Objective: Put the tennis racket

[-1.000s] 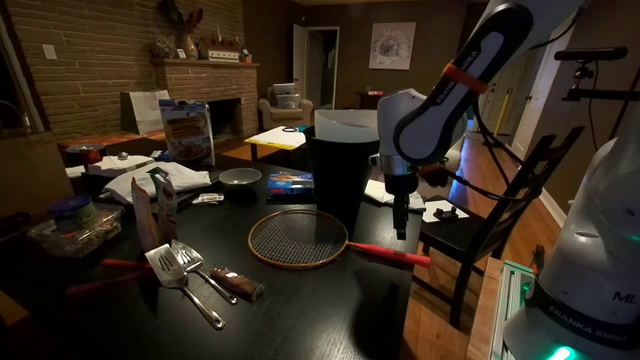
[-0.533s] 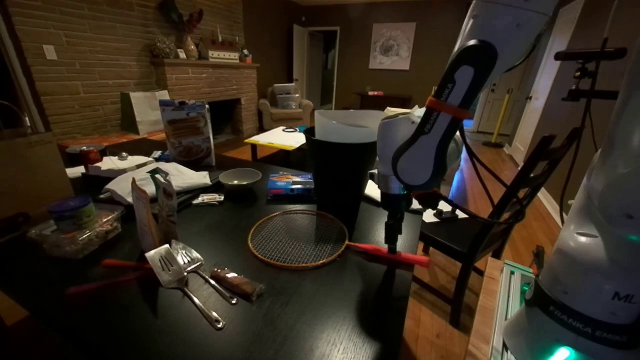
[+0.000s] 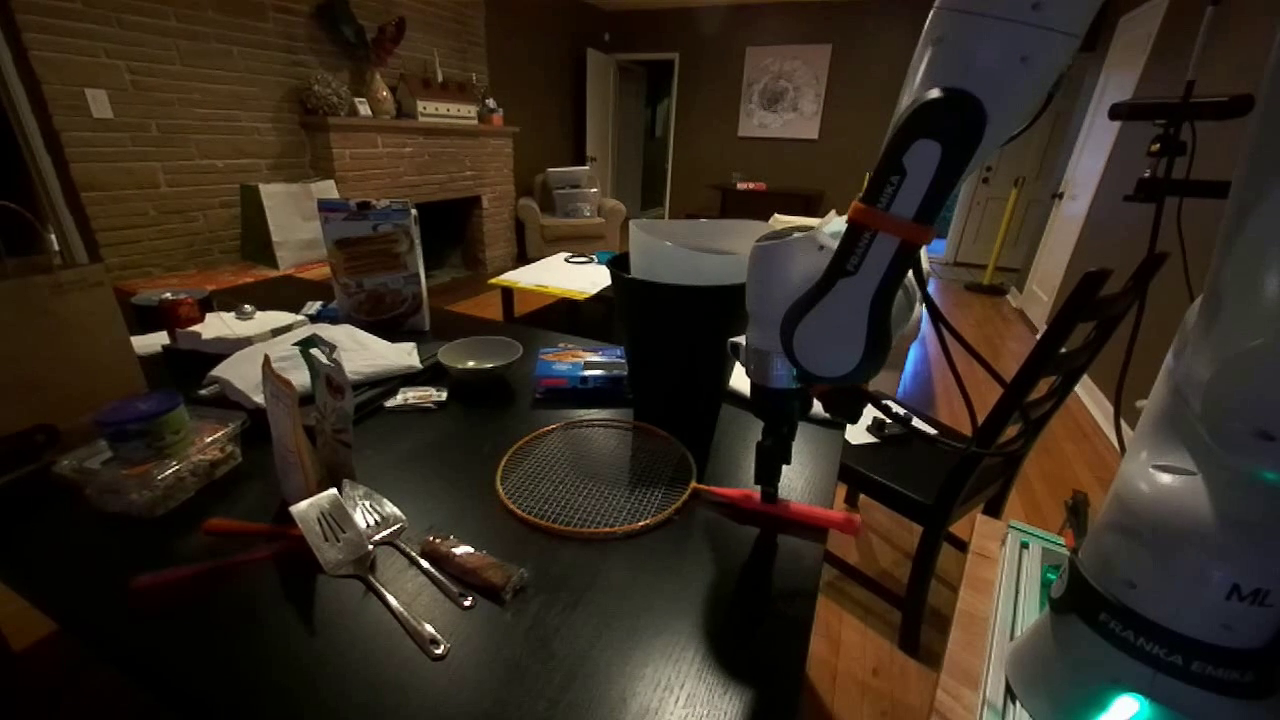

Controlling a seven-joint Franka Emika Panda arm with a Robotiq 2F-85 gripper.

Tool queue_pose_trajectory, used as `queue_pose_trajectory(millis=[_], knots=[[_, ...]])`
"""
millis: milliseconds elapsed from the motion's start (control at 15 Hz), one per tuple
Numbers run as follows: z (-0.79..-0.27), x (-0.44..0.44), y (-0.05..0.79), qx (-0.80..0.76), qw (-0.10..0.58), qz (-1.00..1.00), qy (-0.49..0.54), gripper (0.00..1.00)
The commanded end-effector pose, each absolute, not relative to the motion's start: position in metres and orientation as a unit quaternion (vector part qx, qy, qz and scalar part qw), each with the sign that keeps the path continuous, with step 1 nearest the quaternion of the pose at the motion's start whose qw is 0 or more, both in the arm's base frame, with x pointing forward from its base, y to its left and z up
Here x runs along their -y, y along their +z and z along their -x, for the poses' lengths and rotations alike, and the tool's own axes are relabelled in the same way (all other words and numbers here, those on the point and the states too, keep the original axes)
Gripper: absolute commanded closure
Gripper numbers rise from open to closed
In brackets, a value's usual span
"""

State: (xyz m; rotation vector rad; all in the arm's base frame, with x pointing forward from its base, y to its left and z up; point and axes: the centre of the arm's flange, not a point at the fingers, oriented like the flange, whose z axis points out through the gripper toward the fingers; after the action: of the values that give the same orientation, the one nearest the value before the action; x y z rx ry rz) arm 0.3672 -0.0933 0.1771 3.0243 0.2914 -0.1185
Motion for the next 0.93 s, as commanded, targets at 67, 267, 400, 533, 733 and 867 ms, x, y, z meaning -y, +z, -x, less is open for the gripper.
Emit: queue_pose_trajectory(millis=[67,267,400,533,733,867], knots=[[-0.38,0.082,0.16,-0.106,0.091,-0.99,-0.01,0.0],[-0.385,0.073,0.152,-0.103,0.088,-0.991,0.003,0.06],[-0.385,0.068,0.145,-0.099,0.077,-0.992,0.0,0.29],[-0.382,0.067,0.139,-0.094,0.069,-0.993,-0.004,0.44],[-0.378,0.069,0.137,-0.084,0.061,-0.995,0.0,0.64],[-0.378,0.074,0.144,-0.077,0.059,-0.995,0.011,0.77]])
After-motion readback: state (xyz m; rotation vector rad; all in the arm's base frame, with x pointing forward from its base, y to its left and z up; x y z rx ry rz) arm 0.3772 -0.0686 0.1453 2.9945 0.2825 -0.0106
